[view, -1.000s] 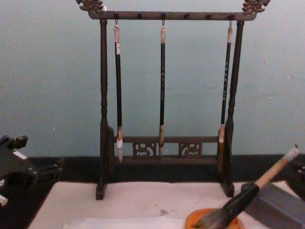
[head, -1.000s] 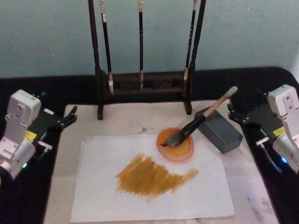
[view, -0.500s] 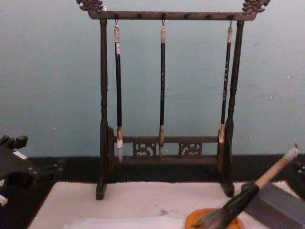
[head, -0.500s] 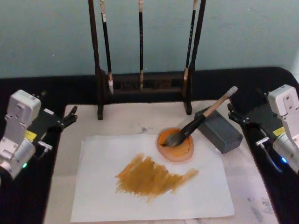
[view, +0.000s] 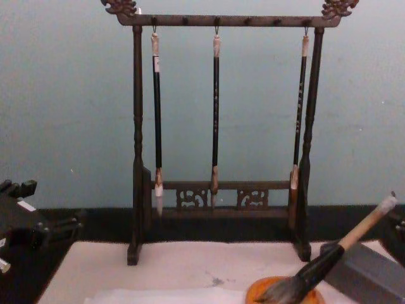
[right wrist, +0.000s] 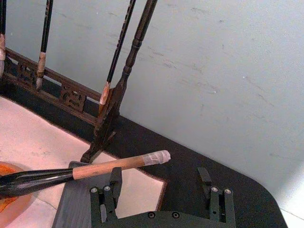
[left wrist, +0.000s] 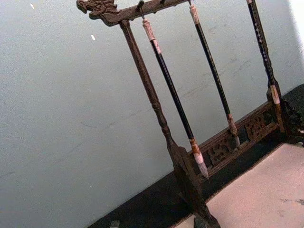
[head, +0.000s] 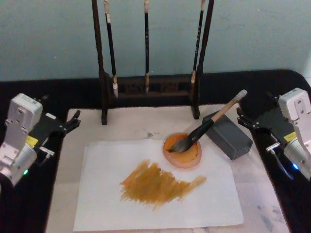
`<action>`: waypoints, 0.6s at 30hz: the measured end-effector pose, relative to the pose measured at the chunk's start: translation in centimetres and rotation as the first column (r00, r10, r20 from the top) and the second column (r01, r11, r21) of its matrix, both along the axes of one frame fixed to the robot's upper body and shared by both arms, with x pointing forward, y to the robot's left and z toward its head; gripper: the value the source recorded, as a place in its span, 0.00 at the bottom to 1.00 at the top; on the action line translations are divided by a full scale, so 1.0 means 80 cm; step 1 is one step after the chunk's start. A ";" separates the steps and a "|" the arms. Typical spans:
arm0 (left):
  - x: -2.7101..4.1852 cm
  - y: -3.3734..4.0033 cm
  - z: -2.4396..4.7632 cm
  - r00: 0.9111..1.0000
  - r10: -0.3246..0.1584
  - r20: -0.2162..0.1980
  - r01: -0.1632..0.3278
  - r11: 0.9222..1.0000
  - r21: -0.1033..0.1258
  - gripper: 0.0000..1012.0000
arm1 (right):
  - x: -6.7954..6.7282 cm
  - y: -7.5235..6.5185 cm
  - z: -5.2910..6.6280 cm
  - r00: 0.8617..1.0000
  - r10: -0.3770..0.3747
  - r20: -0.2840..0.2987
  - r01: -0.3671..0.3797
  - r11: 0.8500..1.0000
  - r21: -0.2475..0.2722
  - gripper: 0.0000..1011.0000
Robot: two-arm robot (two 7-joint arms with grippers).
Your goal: Pick up the brush from the inkstone, write on the paper, then place the brush back to its original position.
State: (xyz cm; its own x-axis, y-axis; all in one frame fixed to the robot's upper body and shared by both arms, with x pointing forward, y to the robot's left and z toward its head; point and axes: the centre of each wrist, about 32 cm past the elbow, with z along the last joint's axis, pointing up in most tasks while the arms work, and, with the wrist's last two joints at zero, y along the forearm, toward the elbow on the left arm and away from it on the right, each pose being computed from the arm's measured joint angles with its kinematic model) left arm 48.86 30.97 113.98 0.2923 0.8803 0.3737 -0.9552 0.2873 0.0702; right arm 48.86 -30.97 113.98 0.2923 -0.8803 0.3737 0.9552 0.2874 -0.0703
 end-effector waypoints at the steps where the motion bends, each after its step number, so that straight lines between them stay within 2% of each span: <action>1: 0.0000 0.0000 0.0000 1.000 0.000 0.000 0.000 1.000 0.000 1.00 | 0.000 0.000 0.000 1.000 0.000 0.000 0.000 1.000 0.000 0.99; 7: 0.0000 0.0000 0.0000 1.000 0.000 0.000 0.000 1.000 0.000 1.00 | 0.000 0.000 0.000 1.000 0.000 0.000 0.000 1.000 0.000 0.99; 10: 0.0000 0.0000 0.0000 1.000 0.000 0.000 0.000 1.000 0.000 1.00 | -0.002 -0.002 0.004 1.000 -0.004 -0.024 0.006 0.998 0.058 0.99; 11: 0.0000 0.0000 0.0000 1.000 0.000 0.000 0.000 1.000 0.000 1.00 | -0.006 -0.004 0.006 0.999 -0.005 -0.048 0.010 0.994 0.107 0.99; 12: 0.0000 0.0000 0.0000 1.000 0.000 0.000 0.000 1.000 0.000 1.00 | -0.007 -0.005 0.008 0.998 -0.003 -0.059 0.011 0.991 0.131 0.99; 14: 0.0000 0.0000 0.0000 1.000 0.000 0.000 0.000 1.000 0.000 1.00 | -0.013 -0.009 0.015 0.995 0.006 -0.097 0.015 0.977 0.214 0.99; 15: 0.0000 0.0000 0.0000 1.000 0.000 0.000 0.000 1.000 0.000 1.00 | -0.019 -0.012 0.020 0.992 0.016 -0.126 0.020 0.961 0.277 0.99; 16: 0.0000 0.0000 0.0000 1.000 0.000 0.000 0.000 1.000 0.000 1.00 | -0.019 -0.012 0.020 0.992 0.016 -0.126 0.020 0.961 0.277 0.99; 17: 0.0000 0.0000 0.0000 1.000 0.000 0.000 0.000 1.000 0.000 1.00 | -0.024 -0.016 0.025 0.988 0.026 -0.153 0.028 0.940 0.339 0.99; 18: 0.0000 0.0000 0.0000 1.000 0.000 0.000 0.000 1.000 0.000 1.00 | -0.026 -0.017 0.027 0.986 0.030 -0.165 0.034 0.928 0.371 0.99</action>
